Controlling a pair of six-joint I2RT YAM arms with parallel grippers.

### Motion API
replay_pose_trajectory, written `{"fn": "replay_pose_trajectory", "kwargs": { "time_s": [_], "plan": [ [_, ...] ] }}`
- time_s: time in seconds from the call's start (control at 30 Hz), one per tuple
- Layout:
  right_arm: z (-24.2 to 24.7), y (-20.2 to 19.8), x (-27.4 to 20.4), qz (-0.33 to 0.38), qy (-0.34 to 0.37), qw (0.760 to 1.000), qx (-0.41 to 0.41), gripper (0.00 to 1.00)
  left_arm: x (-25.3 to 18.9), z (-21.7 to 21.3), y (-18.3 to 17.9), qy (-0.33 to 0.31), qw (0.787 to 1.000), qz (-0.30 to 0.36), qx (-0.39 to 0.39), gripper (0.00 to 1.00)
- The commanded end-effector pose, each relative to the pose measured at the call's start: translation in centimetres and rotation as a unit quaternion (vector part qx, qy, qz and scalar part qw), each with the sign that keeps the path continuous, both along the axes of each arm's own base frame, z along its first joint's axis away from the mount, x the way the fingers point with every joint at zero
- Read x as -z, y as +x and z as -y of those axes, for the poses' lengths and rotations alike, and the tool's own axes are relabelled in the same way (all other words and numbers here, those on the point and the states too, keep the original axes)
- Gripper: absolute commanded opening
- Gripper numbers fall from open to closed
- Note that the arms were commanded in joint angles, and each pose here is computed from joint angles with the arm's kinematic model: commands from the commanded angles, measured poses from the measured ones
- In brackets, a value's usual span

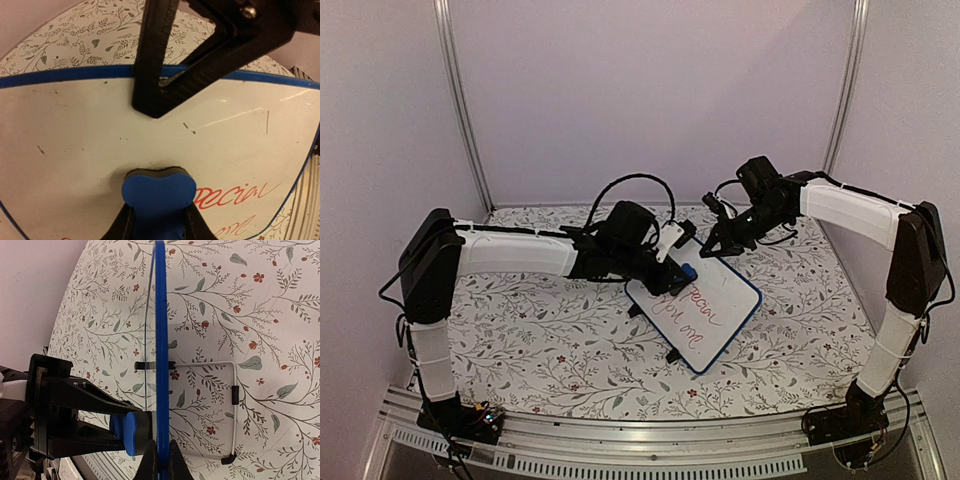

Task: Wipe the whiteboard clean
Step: Erase the whiteboard from the whiteboard stand.

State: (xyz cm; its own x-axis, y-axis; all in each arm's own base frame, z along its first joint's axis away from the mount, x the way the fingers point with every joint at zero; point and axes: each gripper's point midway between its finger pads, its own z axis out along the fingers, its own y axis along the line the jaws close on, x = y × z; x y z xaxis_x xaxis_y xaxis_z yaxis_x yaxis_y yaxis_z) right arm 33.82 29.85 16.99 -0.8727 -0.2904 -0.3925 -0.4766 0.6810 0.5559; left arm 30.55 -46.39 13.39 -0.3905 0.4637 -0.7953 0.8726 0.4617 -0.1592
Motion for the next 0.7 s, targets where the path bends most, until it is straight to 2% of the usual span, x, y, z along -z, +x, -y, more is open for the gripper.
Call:
{"fn": "replay_pose_trajectory", "kwargs": {
  "time_s": [0.0, 0.67],
  "plan": [
    [0.3, -2.4, 2.8, -0.042, -0.039, 0.998, -0.022, 0.0, 4.0, -0.1, -2.2, 0.037, 0.998, -0.037, 0.018, 0.0],
    [0.2, -2.4, 2.8, -0.044, -0.039, 0.998, -0.023, 0.0, 7.7, -2.6, -4.9, 0.07, 0.994, -0.08, 0.017, 0.0]
  ]
}}
